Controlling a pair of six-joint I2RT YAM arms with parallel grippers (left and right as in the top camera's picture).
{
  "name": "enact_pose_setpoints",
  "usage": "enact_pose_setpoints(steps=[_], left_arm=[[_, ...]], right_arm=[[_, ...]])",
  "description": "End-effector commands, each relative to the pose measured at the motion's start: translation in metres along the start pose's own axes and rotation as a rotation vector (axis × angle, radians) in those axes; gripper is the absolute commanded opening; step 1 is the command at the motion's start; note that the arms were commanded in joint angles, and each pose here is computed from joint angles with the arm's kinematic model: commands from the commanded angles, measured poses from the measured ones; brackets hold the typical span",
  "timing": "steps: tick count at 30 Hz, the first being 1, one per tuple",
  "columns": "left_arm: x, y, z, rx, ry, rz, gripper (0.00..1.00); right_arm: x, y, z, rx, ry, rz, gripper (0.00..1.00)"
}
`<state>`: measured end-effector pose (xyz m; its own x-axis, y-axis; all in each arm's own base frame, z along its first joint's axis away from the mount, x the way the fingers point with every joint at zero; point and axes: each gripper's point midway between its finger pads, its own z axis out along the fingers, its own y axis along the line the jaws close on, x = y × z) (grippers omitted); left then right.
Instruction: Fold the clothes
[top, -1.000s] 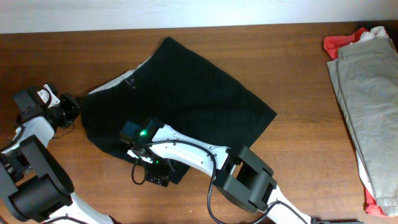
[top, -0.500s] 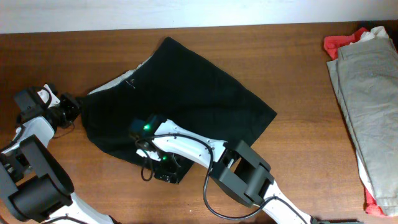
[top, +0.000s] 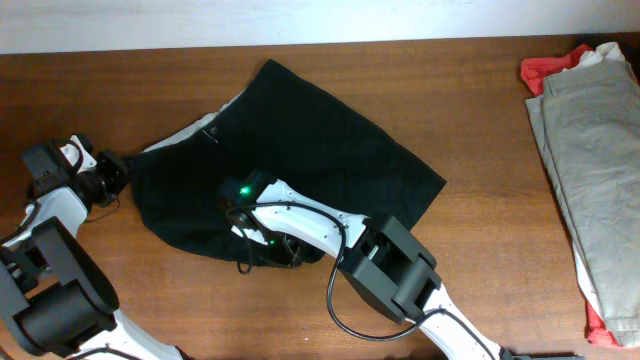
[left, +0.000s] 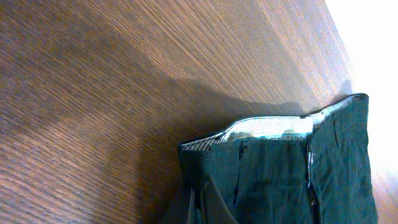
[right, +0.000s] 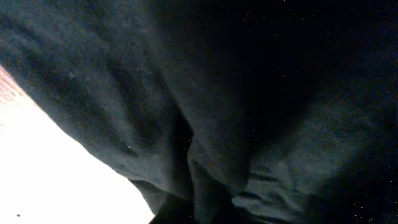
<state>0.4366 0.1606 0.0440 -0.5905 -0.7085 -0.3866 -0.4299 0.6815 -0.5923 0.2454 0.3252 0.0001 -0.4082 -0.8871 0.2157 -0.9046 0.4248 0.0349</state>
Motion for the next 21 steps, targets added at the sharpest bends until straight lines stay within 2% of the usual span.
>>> enact_pose_setpoints(steps=[1,2,5,11,12,15,16,19,20,21], left_arm=[[-0.004,0.001,0.001,0.001,-0.005,0.017,0.00],[-0.004,0.001,0.001,0.001,-0.005,0.017,0.00],[-0.004,0.001,0.001,0.001,-0.006,0.018,0.00],[-0.007,-0.004,-0.003,0.008,-0.014,0.023,0.00],[-0.019,-0.019,-0.021,0.024,-0.060,0.053,0.00],[-0.054,-0.073,-0.087,0.078,-0.235,0.160,0.00],[-0.068,-0.098,-0.126,0.084,-0.339,0.212,0.00],[-0.079,-0.159,-0.236,0.118,-0.604,0.335,0.00],[-0.079,-0.170,-0.262,0.115,-0.671,0.356,0.00],[-0.078,-0.174,-0.275,0.111,-0.706,0.364,0.00]], right_arm=[[-0.030,-0.011,-0.036,0.001,-0.144,0.152,0.04],[-0.045,-0.019,-0.075,0.009,-0.259,0.223,0.04],[-0.053,-0.050,-0.137,0.000,-0.414,0.418,0.04],[-0.010,-0.137,-0.192,-0.007,-0.524,0.686,0.04],[0.013,-0.169,-0.222,0.009,-0.602,0.761,0.04],[0.072,-0.207,-0.255,0.062,-0.652,0.788,0.04],[0.092,-0.221,-0.269,0.062,-0.697,0.811,0.04],[0.137,-0.230,-0.307,0.108,-0.797,0.792,0.04],[0.149,-0.227,-0.320,0.162,-0.818,0.731,0.04],[0.170,-0.232,-0.332,0.269,-0.810,0.750,0.04]])
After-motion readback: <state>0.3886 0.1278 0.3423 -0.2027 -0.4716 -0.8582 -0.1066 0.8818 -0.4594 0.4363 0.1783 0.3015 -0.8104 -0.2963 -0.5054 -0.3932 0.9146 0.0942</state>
